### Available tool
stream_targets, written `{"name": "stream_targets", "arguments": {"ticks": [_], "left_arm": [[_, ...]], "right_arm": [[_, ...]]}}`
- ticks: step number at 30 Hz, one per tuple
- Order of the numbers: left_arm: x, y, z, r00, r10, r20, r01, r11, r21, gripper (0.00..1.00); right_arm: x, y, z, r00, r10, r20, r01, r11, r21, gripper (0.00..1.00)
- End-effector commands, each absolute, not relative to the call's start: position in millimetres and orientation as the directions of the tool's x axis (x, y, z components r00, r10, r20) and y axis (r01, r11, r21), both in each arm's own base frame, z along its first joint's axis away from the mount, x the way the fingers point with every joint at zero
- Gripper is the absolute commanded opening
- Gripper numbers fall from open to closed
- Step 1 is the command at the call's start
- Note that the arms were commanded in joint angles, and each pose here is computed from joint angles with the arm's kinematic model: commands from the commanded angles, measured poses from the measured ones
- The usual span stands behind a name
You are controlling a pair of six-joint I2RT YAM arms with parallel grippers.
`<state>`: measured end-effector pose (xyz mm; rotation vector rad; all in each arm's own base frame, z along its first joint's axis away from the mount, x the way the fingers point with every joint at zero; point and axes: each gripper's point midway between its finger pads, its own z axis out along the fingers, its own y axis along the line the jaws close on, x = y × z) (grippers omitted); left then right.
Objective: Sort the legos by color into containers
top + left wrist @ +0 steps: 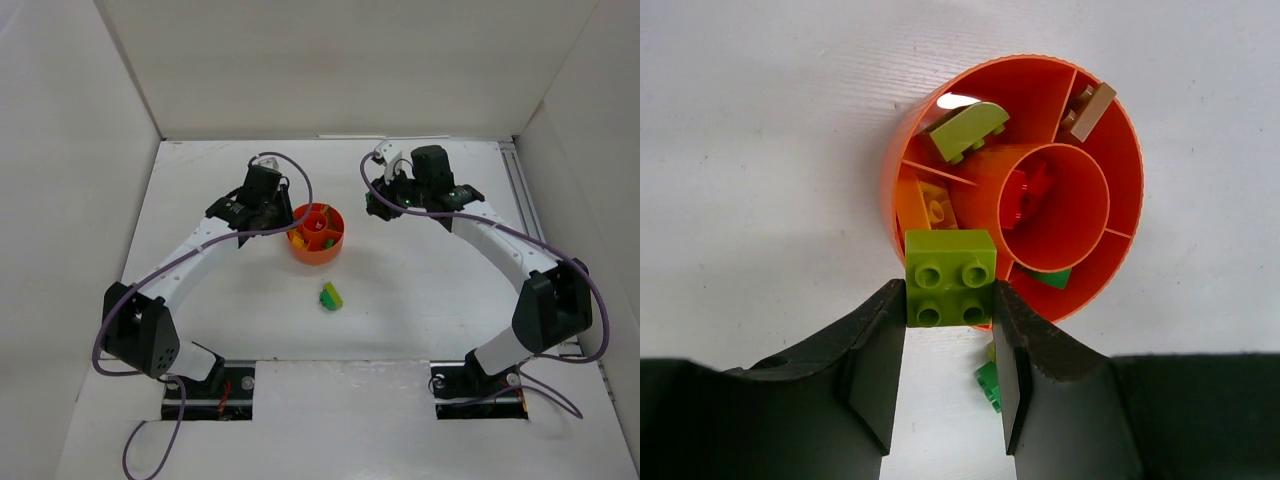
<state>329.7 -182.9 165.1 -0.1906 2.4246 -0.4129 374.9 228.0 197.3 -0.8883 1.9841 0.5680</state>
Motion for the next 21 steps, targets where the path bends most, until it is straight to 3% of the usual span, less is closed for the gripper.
{"name": "stream_targets", "arguments": {"ticks": [1,11,21], "left_arm": [[324.0,-179.0,171.5,-0.765,-0.254,-0.592,-0.038,0.935,-0.352,0.0],[324.0,-179.0,169.2,-0.765,-0.254,-0.592,-0.038,0.935,-0.352,0.0],[356.7,-190.5,185.6,-0.725,-0.256,-0.639,-0.019,0.935,-0.353,0.0]], "right_arm": [[372.5,234.4,222.1,-0.302,-0.351,-0.886,-0.786,0.618,0.023,0.0],[372.3,235.9,218.6,-0.308,-0.353,-0.883,-0.791,0.612,0.032,0.0],[372.4,234.0,216.7,-0.309,-0.363,-0.879,-0.788,0.615,0.024,0.0]]}}
